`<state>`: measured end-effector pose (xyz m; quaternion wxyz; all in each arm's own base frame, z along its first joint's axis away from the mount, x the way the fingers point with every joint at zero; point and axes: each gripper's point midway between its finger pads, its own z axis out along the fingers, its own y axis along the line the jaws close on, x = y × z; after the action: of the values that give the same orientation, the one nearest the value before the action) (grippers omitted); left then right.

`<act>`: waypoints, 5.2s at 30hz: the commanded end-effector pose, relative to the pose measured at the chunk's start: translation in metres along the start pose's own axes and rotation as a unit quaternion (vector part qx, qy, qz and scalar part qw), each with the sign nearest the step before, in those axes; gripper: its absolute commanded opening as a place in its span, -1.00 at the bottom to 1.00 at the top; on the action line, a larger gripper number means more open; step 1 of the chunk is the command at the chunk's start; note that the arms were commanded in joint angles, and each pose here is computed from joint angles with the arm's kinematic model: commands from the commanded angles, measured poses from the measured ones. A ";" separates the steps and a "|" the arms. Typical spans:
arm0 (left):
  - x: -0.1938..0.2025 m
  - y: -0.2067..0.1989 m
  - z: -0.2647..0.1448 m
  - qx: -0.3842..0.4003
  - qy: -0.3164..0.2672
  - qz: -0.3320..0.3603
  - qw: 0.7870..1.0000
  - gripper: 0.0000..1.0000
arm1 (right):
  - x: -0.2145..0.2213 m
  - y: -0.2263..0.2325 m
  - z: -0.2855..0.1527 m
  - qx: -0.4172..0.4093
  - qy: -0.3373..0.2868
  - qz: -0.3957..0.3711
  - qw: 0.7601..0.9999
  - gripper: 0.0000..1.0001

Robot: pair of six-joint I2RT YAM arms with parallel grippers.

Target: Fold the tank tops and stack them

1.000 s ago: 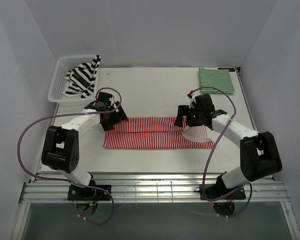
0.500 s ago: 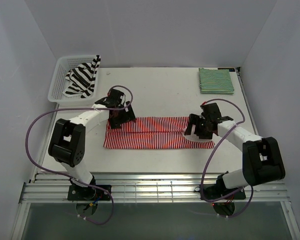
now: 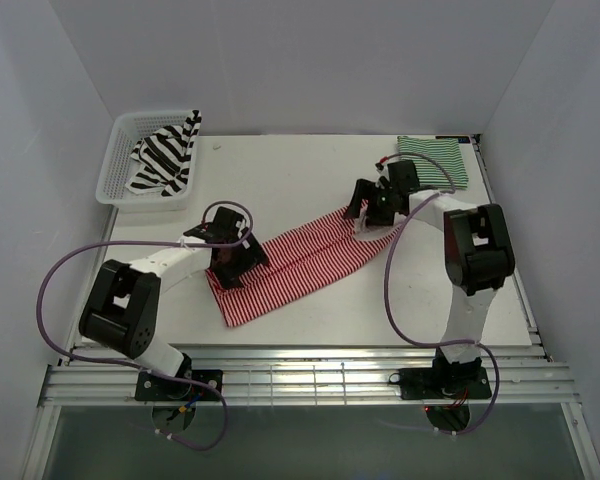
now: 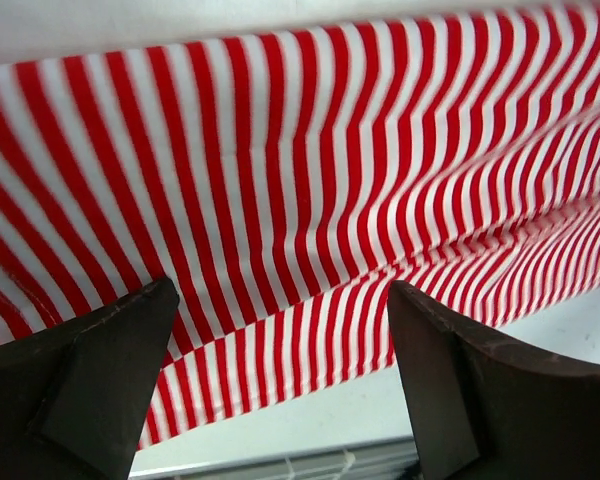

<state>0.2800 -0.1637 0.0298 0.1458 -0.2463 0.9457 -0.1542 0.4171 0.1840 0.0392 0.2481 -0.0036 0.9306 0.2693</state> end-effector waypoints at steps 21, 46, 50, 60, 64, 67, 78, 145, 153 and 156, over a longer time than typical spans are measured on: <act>0.072 -0.102 -0.071 0.091 -0.010 0.033 0.995 0.96 | -0.133 0.140 0.032 -0.091 -0.082 -0.215 0.969 0.80; 0.028 0.014 -0.090 -0.040 -0.086 0.014 0.995 0.96 | 0.100 0.099 0.017 0.041 0.108 -0.159 0.980 0.80; 0.028 0.016 -0.081 -0.048 -0.074 0.017 0.996 0.96 | 0.091 0.075 0.033 0.055 0.119 -0.146 0.981 0.80; 0.043 -0.004 -0.060 0.006 -0.015 0.065 0.998 0.96 | 0.007 0.047 0.070 0.021 0.090 -0.165 0.982 0.80; 0.055 -0.014 -0.049 0.031 0.026 0.084 0.996 0.96 | -0.024 0.053 0.073 0.003 0.074 -0.203 0.976 0.80; 0.062 -0.020 -0.042 0.048 0.046 0.096 0.993 0.96 | -0.046 0.083 0.056 -0.042 0.050 -0.235 0.970 0.80; 0.092 -0.030 -0.028 0.092 0.102 0.122 0.983 0.96 | -0.030 0.116 -0.044 -0.066 -0.008 -0.204 0.977 0.80; 0.125 -0.021 -0.021 0.090 0.116 0.105 0.984 -1.00 | 0.217 0.054 -0.105 -0.059 0.146 0.007 0.987 -0.85; 0.107 -0.054 -0.044 0.131 0.084 0.102 0.983 -1.00 | 0.183 0.072 -0.114 -0.065 0.102 -0.013 0.993 -0.85; 0.097 -0.069 -0.052 0.139 0.066 0.104 0.983 -1.00 | 0.167 0.077 -0.114 -0.060 0.083 -0.021 0.995 -0.85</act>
<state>0.1899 -0.2490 0.0505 0.0873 -0.1165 0.9535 -0.2640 0.1882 0.2085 0.0611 0.1368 -0.0530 0.9363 0.3192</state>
